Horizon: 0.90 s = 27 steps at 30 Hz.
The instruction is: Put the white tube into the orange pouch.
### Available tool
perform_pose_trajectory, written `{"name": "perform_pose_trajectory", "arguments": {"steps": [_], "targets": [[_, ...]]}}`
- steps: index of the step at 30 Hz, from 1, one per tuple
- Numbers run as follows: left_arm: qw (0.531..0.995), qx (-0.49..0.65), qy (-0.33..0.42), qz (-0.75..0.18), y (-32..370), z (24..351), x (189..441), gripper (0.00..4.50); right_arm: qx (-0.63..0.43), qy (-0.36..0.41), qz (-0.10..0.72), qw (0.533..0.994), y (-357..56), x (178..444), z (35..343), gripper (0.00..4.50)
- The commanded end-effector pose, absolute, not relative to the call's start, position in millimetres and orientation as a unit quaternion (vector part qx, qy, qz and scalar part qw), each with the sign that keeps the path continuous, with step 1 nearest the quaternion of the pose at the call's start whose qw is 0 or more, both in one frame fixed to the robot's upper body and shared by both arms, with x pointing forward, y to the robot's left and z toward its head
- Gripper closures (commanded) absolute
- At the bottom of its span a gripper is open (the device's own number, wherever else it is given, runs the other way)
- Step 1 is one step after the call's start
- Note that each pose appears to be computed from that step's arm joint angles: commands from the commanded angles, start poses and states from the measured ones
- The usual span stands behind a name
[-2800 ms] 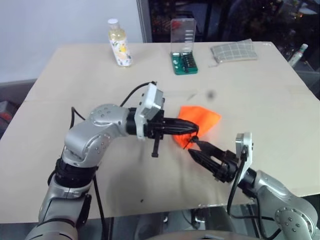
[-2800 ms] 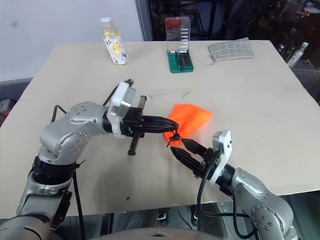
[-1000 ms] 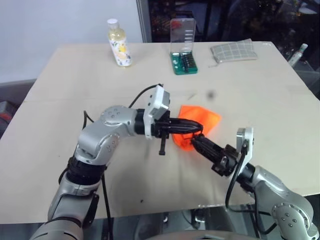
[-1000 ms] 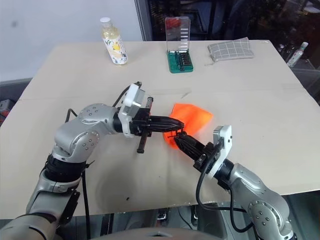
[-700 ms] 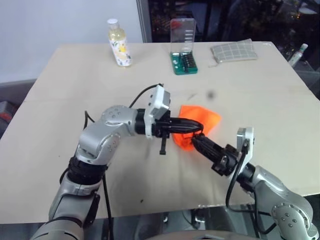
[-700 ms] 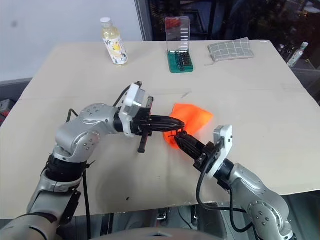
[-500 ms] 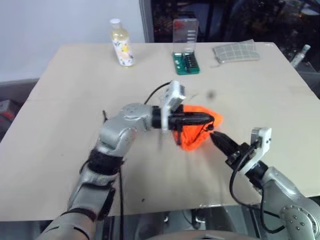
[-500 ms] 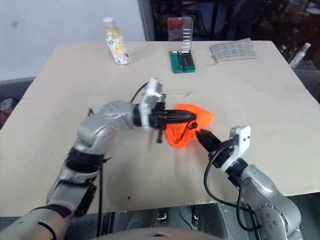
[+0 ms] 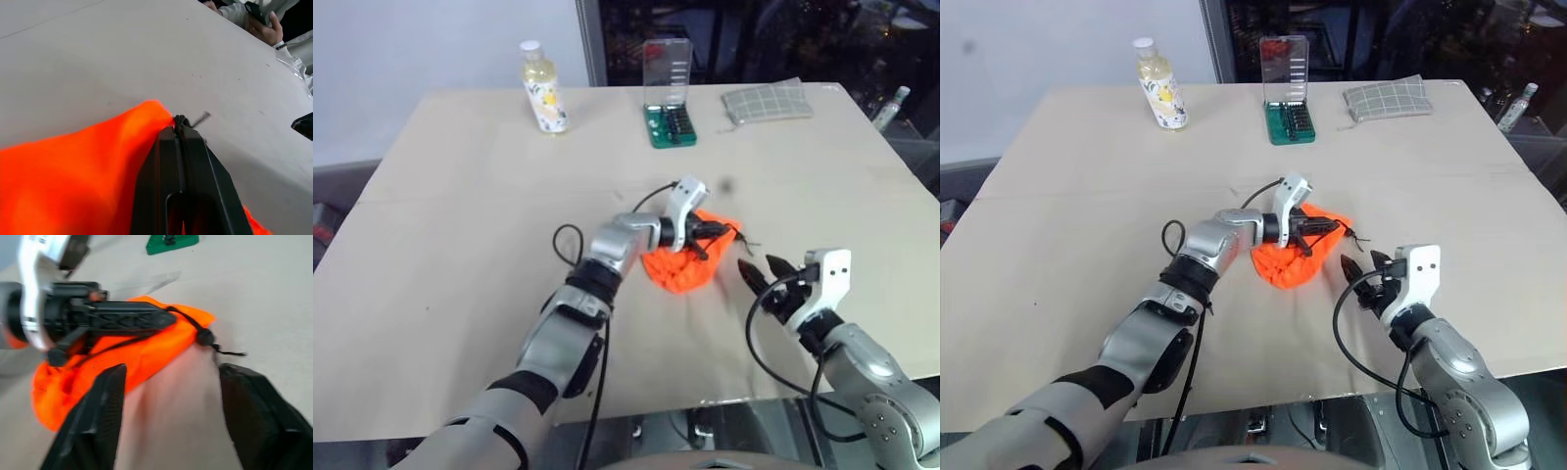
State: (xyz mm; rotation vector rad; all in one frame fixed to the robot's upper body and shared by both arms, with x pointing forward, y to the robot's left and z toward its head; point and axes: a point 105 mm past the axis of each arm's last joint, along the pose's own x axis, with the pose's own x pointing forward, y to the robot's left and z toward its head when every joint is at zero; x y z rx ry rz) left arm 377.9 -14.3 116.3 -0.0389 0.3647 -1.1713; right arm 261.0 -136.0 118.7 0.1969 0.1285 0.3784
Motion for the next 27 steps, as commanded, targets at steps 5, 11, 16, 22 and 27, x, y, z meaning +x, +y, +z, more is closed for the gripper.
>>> {"name": "perform_pose_trajectory", "arguments": {"steps": [5,11,16,22,27], "targets": [[0.817,-0.022,0.172,-0.550,-17,121,372,4.50,-0.056,0.086,0.163,0.981,-144,302,100,1.50],[0.816,-0.017,0.170,-0.552,-19,121,367,4.50,-0.151,0.099,0.145,0.973,-157,331,86,1.50],[0.818,-0.017,0.164,-0.551,-18,124,367,4.50,-0.128,0.108,0.177,0.970,-151,330,85,2.24],[0.820,-0.032,0.148,-0.552,-19,131,367,4.50,-0.156,0.107,0.192,0.963,-150,324,88,4.46],[0.810,-0.040,0.118,-0.573,-20,145,363,4.50,-0.208,0.093,0.173,0.958,-160,322,103,4.46]]}}
